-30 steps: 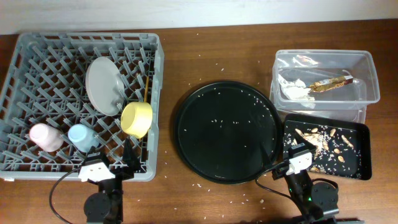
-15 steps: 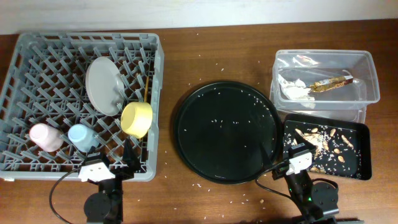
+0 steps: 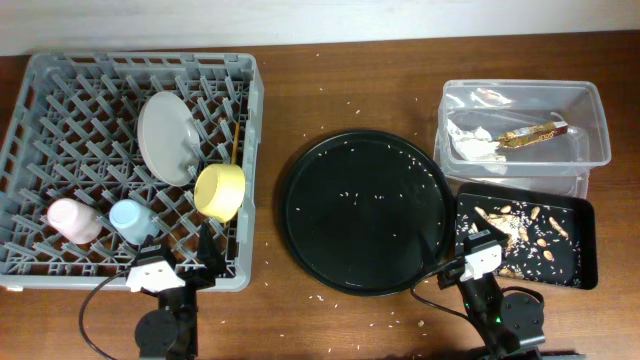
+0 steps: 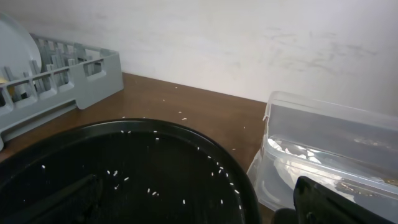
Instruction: Sort waste into correct bins and load items into the dishwasher rack
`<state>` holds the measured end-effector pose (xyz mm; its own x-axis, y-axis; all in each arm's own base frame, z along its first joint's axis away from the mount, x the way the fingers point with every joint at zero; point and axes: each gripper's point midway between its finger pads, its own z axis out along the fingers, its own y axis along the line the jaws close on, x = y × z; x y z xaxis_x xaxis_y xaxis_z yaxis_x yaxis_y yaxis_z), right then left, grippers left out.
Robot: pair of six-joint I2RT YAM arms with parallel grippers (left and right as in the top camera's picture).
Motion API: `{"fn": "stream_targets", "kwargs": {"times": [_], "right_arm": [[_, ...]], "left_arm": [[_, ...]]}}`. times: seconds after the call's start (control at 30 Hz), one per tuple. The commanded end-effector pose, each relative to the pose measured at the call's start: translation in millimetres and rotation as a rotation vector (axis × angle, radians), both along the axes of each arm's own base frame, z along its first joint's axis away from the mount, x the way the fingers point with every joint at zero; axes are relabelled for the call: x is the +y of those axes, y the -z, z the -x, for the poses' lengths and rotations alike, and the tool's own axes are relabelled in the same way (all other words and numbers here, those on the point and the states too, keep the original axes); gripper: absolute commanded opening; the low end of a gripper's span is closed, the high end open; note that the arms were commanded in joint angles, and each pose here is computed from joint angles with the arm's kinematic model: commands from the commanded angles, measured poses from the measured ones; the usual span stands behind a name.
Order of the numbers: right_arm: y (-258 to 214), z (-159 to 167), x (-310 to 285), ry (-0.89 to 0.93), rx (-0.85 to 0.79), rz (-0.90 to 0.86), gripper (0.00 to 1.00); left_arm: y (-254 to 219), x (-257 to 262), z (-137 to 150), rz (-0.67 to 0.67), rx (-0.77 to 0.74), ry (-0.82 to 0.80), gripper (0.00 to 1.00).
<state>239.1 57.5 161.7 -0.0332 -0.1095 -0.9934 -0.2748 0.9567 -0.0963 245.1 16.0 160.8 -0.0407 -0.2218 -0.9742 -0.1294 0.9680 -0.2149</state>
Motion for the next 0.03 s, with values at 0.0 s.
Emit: {"fn": "stream_targets", "kwargs": {"times": [0.0], "right_arm": [[2.5, -0.2, -0.8, 0.003, 0.004, -0.008, 0.98]], "left_arm": [[1.6, 2.2, 0.0, 0.009, 0.000, -0.011, 0.99]]}}
